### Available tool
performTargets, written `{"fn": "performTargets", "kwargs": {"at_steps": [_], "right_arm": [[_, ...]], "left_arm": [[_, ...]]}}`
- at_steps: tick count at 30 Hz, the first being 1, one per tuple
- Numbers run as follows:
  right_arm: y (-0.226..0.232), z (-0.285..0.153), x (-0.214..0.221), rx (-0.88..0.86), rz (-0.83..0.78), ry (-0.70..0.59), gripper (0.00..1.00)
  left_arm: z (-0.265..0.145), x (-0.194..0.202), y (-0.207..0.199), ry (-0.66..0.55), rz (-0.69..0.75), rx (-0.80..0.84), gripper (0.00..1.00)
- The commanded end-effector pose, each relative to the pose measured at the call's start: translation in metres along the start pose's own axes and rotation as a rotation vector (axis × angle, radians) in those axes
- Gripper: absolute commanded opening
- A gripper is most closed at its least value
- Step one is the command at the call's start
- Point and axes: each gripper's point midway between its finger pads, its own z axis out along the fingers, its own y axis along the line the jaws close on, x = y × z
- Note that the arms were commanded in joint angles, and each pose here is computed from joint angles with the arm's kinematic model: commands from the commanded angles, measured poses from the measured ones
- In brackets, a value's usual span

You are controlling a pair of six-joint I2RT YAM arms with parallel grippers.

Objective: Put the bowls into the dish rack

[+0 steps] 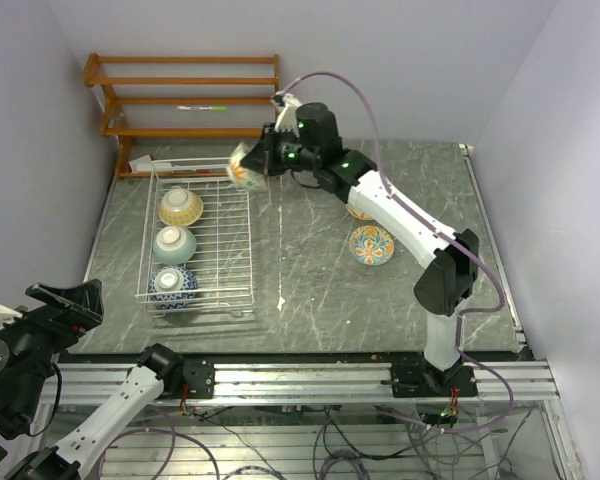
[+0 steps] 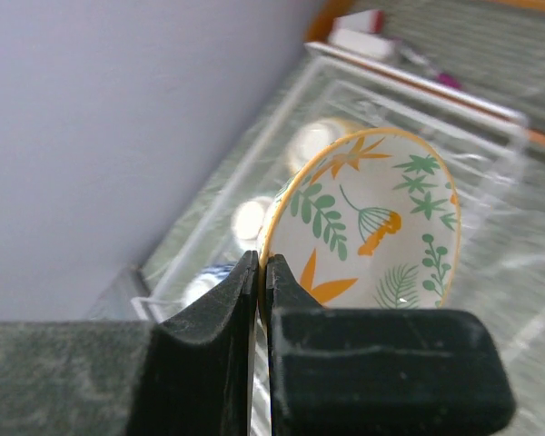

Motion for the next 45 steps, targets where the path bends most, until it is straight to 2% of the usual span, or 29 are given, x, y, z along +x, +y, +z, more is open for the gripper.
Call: {"fn": "performTargets", "kwargs": {"at_steps": [1,9,16,25,39,45], "right_arm": [[0.074,0.027,0.009,-0.283,0.093,-0.010,0.00],[0.076,0.073,0.048,-0.436,0.284,0.013,0.00],[0.062,0.101,0.077,-0.511,0.378,0.038,0.00],[0.023,0.125,0.117,-0.467,0.500,0.071,0.00],[-0.027,0.138,0.163,-0.345,0.556,0.149,0.00],[-0.053,0.138,0.188,-0.240,0.564,0.210,0.09]], "left_arm": [[-0.005,-0.006,0.002,-0.017,0.002,0.019,0.99],[-0.009,-0.007,0.005,-0.017,-0.013,0.022,0.99],[-0.010,-0.006,0.005,-0.007,-0.019,0.024,0.99],[-0.006,-0.005,0.002,-0.009,-0.014,0.021,0.99],[-0.003,-0.003,0.001,-0.012,-0.006,0.021,0.99],[-0.004,-0.004,0.004,-0.015,-0.004,0.014,0.99]]}}
